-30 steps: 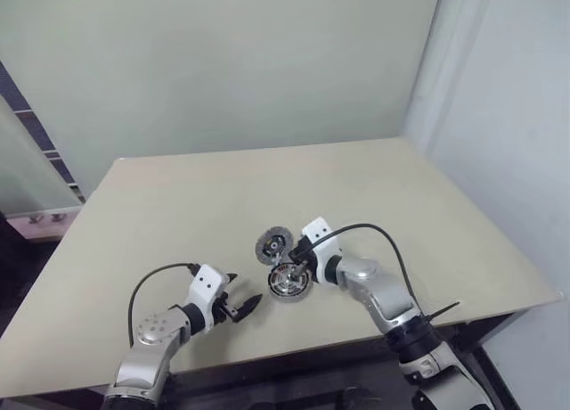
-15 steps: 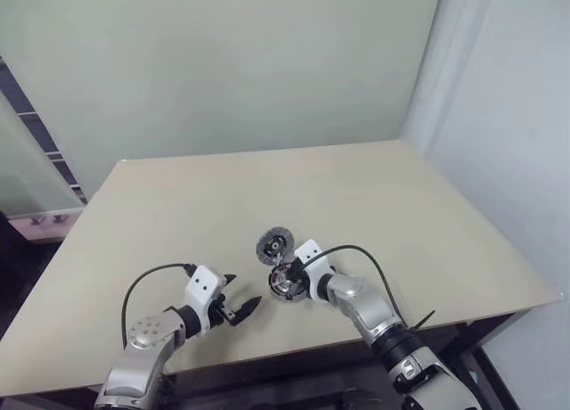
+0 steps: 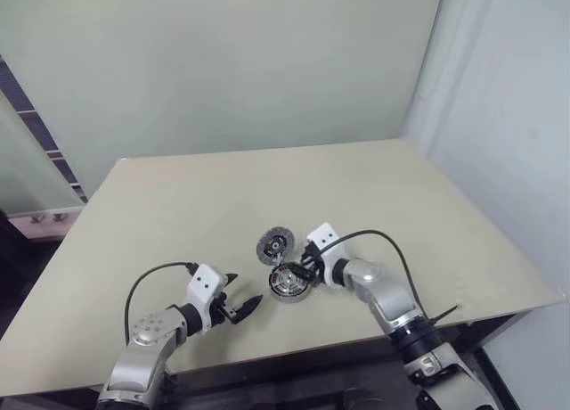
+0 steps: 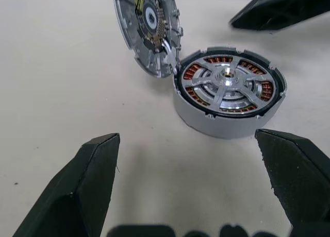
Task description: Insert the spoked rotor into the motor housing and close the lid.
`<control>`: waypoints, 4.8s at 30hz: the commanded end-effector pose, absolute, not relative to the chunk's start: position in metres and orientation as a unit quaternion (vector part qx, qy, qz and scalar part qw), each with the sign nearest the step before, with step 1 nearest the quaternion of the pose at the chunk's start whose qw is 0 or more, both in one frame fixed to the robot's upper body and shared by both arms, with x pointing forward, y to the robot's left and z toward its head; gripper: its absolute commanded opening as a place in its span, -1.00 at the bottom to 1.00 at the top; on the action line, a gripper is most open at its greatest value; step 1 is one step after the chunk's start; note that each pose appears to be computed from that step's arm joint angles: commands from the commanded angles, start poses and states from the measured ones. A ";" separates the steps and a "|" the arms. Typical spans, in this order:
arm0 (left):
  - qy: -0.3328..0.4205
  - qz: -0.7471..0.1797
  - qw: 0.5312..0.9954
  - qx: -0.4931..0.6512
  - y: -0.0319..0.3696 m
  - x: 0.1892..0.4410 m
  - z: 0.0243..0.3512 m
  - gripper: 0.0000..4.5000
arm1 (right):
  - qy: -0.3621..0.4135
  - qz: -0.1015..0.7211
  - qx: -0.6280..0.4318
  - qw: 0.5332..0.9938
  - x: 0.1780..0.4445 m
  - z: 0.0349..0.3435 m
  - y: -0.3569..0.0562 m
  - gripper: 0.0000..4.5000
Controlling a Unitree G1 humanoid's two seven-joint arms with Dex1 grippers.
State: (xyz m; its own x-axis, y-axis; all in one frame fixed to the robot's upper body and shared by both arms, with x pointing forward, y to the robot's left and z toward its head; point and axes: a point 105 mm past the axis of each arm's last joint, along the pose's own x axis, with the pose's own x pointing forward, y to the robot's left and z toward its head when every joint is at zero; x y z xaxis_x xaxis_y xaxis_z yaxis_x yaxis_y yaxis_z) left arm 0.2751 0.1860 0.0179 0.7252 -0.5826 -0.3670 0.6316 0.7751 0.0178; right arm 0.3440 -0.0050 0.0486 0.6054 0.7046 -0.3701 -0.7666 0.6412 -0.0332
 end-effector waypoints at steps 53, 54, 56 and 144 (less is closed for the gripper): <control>0.219 -0.412 0.879 0.102 0.168 0.262 0.012 1.00 | 0.167 0.587 -0.572 0.549 0.310 0.018 -0.002 0.99; 0.218 -0.412 0.879 0.103 0.168 0.262 0.012 1.00 | 0.167 0.586 -0.571 0.550 0.310 0.018 -0.001 0.92; 0.217 -0.412 0.879 0.104 0.168 0.262 0.012 1.00 | 0.166 0.585 -0.571 0.552 0.311 0.017 0.000 0.74; 0.205 -0.395 0.890 0.097 0.170 0.267 0.018 1.00 | 0.191 0.318 -0.393 0.841 0.366 0.118 -0.092 0.99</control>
